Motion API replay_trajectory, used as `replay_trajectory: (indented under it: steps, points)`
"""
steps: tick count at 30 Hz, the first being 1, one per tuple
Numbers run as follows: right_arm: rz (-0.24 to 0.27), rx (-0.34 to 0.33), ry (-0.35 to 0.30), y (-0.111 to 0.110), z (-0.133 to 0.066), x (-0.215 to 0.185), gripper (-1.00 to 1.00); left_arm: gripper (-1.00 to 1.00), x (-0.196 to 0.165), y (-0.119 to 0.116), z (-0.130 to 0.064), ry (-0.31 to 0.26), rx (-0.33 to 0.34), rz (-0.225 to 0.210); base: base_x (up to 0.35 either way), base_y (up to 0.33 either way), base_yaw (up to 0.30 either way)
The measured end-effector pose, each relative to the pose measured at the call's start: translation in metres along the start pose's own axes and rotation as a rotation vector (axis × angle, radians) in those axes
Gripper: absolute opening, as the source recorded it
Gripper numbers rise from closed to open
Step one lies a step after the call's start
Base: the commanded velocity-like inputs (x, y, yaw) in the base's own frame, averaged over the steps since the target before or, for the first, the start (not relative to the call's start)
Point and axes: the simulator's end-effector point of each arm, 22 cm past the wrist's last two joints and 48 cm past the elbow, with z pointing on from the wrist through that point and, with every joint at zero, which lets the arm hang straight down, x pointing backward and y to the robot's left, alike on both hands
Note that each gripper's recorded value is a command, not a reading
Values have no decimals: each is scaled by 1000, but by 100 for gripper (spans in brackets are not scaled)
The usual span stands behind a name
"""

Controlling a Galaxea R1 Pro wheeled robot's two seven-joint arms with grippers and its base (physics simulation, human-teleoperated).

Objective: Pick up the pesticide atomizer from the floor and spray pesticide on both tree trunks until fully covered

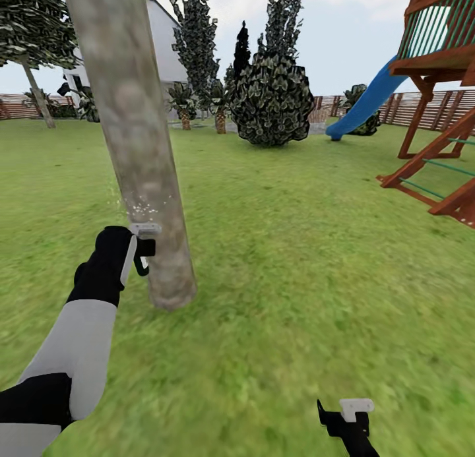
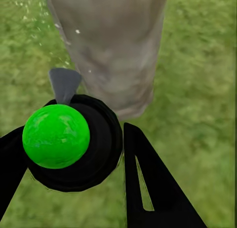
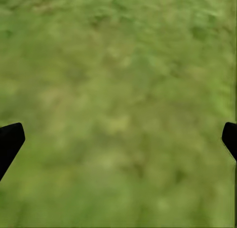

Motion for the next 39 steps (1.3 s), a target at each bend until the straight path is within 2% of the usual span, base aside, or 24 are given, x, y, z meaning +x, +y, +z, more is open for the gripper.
replay_trajectory:
  steps: [5, 18, 20, 25, 27, 30, 36, 39]
  points:
    - [0, 0, 0, 0, 0, 0, 100, -100, 1, 0, 0, 1, 0, 3, 161, -224, 42]
    - [0, 0, 0, 0, 0, 0, 100, -100, 6, 1, 2, 10, -2, 5, 3, -271, 270]
    - [0, 0, 0, 0, 0, 0, 100, -100, 21, 1, 8, 33, -2, 8, 0, -266, 275]
    - [0, 0, 1, 0, 0, 0, 100, -100, 103, 1, 33, 168, -2, 25, 0, -87, 159]
    - [0, 0, 0, 0, 0, 0, 100, -100, 131, 2, 38, 206, -2, 29, 83, -2, 6]
    - [0, 0, -1, 0, 0, -1, 100, -100, 144, 2, 40, 226, -4, 33, 283, 0, 1]
    - [0, 0, 0, 0, 0, 0, 100, -100, 146, -6, 39, 228, 12, 29, 313, 0, 0]
    - [0, 0, 0, 0, 0, 0, 100, -100, 149, -1, 40, 234, 3, 33, 63, 0, 0]
